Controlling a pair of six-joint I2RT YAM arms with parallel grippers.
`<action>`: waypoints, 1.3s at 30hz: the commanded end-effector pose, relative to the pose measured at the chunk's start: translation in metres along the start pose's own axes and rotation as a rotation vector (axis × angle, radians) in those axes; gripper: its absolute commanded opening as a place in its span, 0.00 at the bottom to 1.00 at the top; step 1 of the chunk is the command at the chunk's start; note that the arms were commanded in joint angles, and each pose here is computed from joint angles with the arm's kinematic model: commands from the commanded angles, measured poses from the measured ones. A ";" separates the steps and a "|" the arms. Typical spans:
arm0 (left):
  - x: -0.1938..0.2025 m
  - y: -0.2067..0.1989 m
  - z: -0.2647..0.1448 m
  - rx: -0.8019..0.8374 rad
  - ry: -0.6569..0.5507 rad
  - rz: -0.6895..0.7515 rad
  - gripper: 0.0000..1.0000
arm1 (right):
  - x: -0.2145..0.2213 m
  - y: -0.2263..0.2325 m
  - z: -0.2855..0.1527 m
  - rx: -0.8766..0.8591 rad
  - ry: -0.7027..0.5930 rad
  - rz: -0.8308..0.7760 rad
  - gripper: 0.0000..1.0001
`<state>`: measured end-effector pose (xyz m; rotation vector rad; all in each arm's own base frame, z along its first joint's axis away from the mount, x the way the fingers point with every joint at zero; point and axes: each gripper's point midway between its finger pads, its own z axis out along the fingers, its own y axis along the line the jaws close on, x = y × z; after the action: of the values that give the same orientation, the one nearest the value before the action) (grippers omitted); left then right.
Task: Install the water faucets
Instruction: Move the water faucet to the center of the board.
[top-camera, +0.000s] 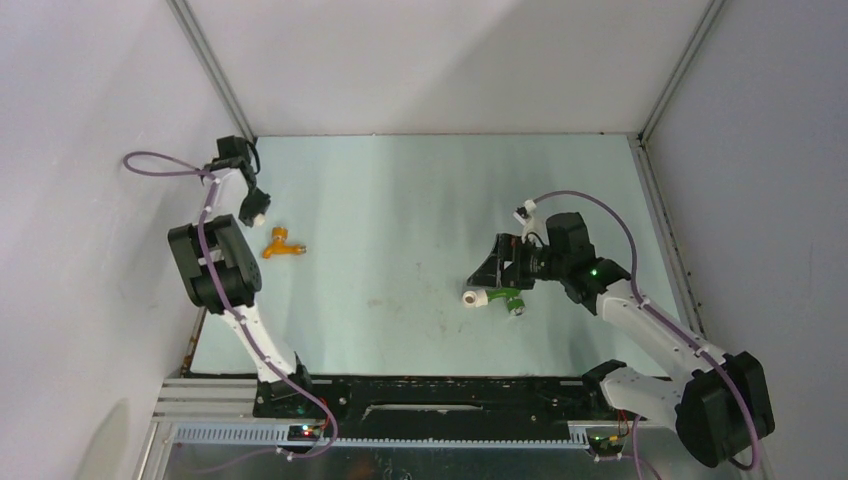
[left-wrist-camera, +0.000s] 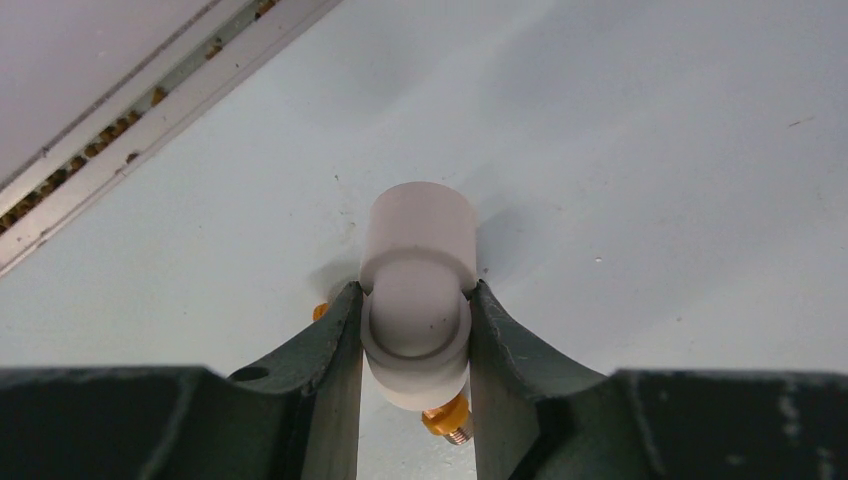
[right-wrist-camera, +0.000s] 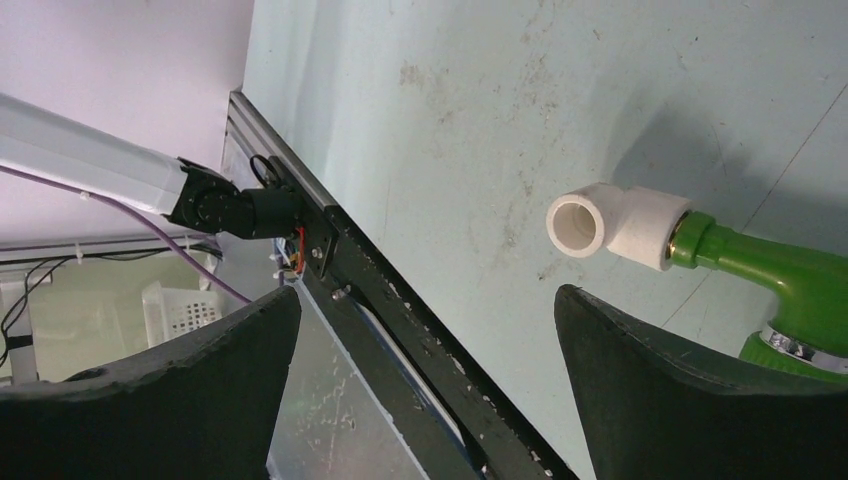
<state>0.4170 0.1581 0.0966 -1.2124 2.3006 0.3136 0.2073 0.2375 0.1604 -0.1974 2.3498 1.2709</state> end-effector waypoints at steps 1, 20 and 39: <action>0.007 -0.001 -0.001 -0.016 0.054 -0.067 0.00 | -0.004 0.009 -0.009 -0.038 -0.022 -0.027 0.99; 0.051 0.000 -0.006 -0.110 0.182 -0.163 0.00 | -0.016 0.015 -0.045 -0.107 -0.087 -0.017 0.99; 0.185 -0.055 -0.027 0.174 0.557 -0.002 0.00 | -0.023 0.012 -0.058 -0.125 -0.112 -0.001 0.99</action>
<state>0.3825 0.0469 0.0362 -1.4315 2.5297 -0.0765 0.2067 0.1941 0.1997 -0.1255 2.2124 1.3801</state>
